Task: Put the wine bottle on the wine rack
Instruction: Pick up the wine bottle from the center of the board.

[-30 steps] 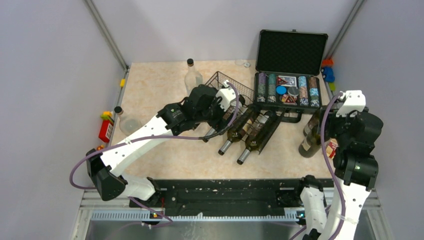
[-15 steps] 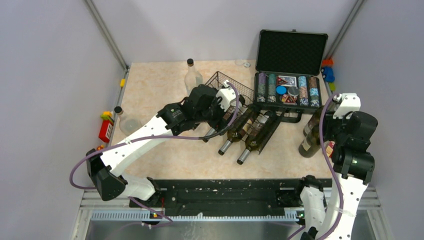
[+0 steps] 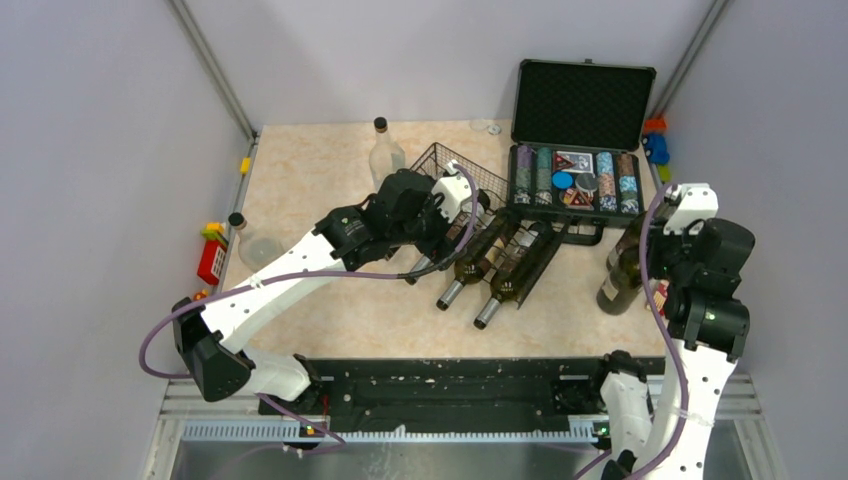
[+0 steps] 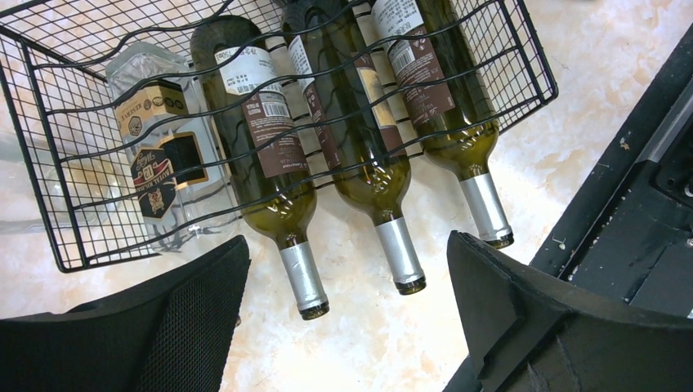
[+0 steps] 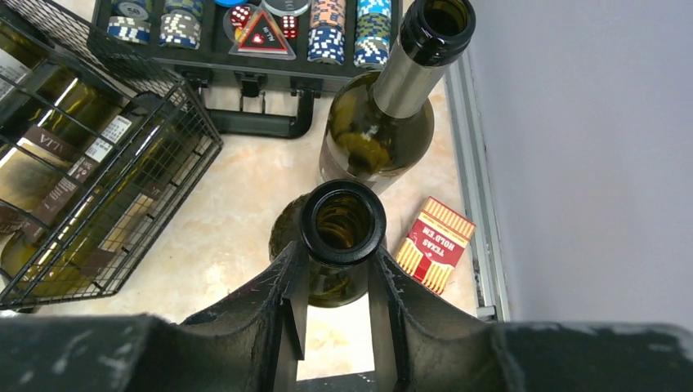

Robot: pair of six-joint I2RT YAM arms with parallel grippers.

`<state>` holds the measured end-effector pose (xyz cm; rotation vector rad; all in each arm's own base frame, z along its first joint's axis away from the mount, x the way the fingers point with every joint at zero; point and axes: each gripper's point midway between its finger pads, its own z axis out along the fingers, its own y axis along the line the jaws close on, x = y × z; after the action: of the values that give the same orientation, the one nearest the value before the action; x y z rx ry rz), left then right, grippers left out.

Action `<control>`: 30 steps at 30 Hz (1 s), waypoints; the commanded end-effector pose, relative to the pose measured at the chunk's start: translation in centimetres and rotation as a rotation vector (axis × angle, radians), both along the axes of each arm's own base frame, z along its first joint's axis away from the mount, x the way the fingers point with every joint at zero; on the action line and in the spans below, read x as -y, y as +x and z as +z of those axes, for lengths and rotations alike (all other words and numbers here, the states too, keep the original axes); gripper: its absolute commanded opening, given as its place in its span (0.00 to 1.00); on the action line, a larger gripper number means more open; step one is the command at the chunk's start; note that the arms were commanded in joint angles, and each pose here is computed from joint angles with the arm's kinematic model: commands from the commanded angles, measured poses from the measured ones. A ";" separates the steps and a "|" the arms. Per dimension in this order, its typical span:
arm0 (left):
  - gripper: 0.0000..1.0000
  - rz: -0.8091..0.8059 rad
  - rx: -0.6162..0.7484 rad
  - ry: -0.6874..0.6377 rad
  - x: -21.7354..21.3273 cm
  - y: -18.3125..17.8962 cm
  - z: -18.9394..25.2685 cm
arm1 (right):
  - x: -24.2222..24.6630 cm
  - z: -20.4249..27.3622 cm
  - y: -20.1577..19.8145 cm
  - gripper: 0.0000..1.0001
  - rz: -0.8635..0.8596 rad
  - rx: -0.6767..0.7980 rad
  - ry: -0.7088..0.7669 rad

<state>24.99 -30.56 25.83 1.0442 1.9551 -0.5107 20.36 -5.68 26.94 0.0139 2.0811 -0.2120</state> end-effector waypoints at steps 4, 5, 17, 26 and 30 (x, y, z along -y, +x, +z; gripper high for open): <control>0.94 0.021 0.081 -0.036 -0.4 0.7 2.5 | -0.8 1.1 0.4 0.08 0.049 0.002 0.029; 0.94 0.020 0.082 -0.034 -0.4 0.7 2.5 | -1.1 1.4 0.4 0.04 0.064 0.004 0.033; 0.95 0.007 0.133 -0.014 -0.5 1.4 2.9 | -5.3 4.5 -0.8 0.00 0.377 -0.014 0.002; 0.95 -0.028 0.125 -0.030 0.8 1.6 3.4 | -6.8 5.3 -0.8 0.00 0.519 -0.021 -0.006; 0.95 -0.042 0.105 -0.034 1.3 1.5 3.0 | -6.4 5.3 -0.4 0.00 0.498 -0.001 -0.021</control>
<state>26.09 -30.72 26.96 1.0853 1.8861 -0.4533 19.54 0.70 31.30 -0.4812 2.0643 0.0899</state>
